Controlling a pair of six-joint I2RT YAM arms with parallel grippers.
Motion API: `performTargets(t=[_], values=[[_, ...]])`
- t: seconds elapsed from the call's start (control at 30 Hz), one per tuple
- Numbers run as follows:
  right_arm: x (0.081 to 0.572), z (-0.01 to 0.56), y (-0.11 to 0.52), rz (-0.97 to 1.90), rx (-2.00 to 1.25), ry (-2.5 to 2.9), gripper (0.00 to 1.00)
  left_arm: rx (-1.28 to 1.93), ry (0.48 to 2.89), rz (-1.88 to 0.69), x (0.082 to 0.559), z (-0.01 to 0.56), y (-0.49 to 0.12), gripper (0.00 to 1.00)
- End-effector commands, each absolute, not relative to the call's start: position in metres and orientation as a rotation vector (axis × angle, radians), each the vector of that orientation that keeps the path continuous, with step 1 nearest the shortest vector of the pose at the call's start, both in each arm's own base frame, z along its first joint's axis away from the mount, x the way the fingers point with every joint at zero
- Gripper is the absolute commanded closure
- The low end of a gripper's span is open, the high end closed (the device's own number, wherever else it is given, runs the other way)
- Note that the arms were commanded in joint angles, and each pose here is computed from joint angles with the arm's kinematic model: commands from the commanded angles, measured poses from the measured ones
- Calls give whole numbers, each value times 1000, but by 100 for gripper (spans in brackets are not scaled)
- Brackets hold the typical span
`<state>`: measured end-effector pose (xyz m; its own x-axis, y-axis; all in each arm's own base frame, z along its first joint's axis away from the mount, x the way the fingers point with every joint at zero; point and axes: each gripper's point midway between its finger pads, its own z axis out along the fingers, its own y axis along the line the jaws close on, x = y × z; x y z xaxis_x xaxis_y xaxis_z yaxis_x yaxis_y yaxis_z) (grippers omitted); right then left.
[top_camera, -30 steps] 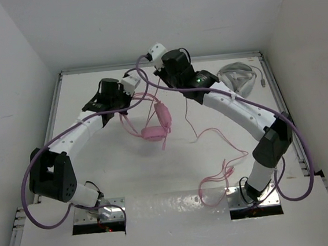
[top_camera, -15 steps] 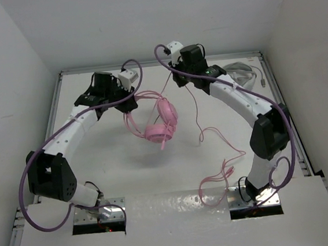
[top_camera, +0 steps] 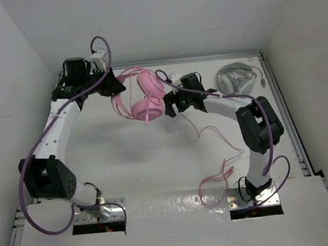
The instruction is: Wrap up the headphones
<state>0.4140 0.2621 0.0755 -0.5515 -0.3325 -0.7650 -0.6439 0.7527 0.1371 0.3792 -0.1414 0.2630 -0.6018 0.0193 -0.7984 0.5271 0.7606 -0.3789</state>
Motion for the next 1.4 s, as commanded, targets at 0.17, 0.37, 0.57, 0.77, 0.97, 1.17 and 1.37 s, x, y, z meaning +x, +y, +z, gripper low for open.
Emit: performTargets(t=[0.17, 0.37, 0.57, 0.77, 0.97, 1.17, 1.37], values=[[422, 45, 264, 542, -666, 2182, 18, 388, 1883, -931, 363, 369, -153, 100], [397, 15, 246, 504, -618, 2272, 24, 265, 1842, -999, 372, 390, -117, 100], [369, 0, 222, 436, -599, 2358, 39, 86, 1813, -995, 392, 389, -73, 100], [360, -2, 212, 362, -647, 2374, 90, -63, 1810, -947, 411, 375, -42, 100], [342, -2, 240, 305, -822, 2310, 100, -187, 1813, -876, 425, 365, -24, 100], [268, 6, 311, 277, -1333, 2106, 100, -483, 1829, -738, 458, 329, 27, 100], [206, 49, 350, 326, -1610, 1897, 100, -687, 1824, -482, 491, 281, 84, 100]])
